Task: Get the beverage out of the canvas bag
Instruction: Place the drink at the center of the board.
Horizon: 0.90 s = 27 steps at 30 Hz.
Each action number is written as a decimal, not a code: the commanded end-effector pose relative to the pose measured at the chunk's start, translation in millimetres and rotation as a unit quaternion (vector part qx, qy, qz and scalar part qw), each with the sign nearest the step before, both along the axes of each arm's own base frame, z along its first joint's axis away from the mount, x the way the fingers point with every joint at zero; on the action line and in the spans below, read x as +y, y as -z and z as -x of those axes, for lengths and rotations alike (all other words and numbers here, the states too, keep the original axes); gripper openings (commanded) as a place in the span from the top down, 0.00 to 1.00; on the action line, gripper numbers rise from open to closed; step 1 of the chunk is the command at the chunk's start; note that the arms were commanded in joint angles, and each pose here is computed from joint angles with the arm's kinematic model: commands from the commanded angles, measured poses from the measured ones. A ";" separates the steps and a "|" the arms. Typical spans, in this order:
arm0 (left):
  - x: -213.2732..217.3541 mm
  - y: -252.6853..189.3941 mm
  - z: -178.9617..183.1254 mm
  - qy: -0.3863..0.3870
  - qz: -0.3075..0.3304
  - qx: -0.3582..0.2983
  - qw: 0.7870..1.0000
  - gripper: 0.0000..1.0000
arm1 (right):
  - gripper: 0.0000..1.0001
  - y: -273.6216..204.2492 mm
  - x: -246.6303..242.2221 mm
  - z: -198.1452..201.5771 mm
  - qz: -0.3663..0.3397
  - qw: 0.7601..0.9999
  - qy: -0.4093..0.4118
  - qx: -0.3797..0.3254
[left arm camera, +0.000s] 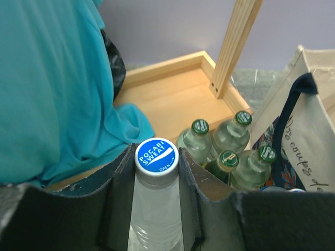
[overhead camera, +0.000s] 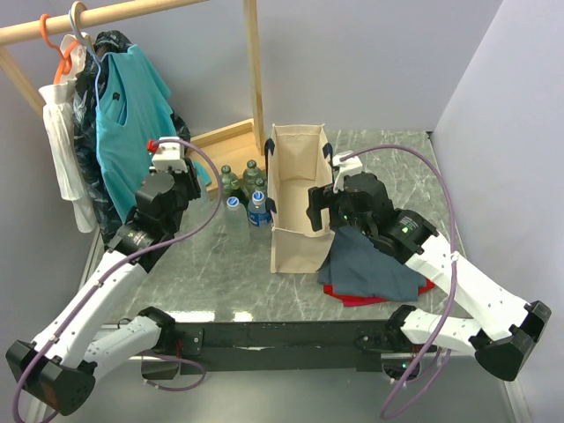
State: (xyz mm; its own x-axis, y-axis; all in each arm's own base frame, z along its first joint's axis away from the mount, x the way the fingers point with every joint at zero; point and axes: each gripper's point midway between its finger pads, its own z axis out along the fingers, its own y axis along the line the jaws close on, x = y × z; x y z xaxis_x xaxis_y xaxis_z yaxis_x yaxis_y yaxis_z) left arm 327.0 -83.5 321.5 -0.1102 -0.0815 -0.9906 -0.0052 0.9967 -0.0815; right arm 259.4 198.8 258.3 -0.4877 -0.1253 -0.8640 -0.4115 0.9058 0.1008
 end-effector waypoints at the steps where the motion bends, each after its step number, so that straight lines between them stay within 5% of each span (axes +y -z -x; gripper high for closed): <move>1: -6.0 -56.7 -0.6 0.022 0.079 -0.109 0.991 0.99 | 0.00 -43.2 0.0 -3.6 -0.042 0.997 0.008 -0.057; 27: -8.6 -11.1 -11.1 0.024 0.115 -0.135 0.984 0.99 | 0.00 -43.8 3.1 -6.3 -0.043 0.997 0.006 -0.060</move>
State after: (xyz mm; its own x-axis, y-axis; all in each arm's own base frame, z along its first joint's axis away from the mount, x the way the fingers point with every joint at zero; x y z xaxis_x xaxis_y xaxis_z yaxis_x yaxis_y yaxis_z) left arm 335.7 -89.8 251.7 -0.1277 -0.1528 -0.9800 0.0252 0.9873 -0.1572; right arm 260.9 195.7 277.5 -0.4355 -0.0788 -0.8968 -0.4025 0.9081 0.1157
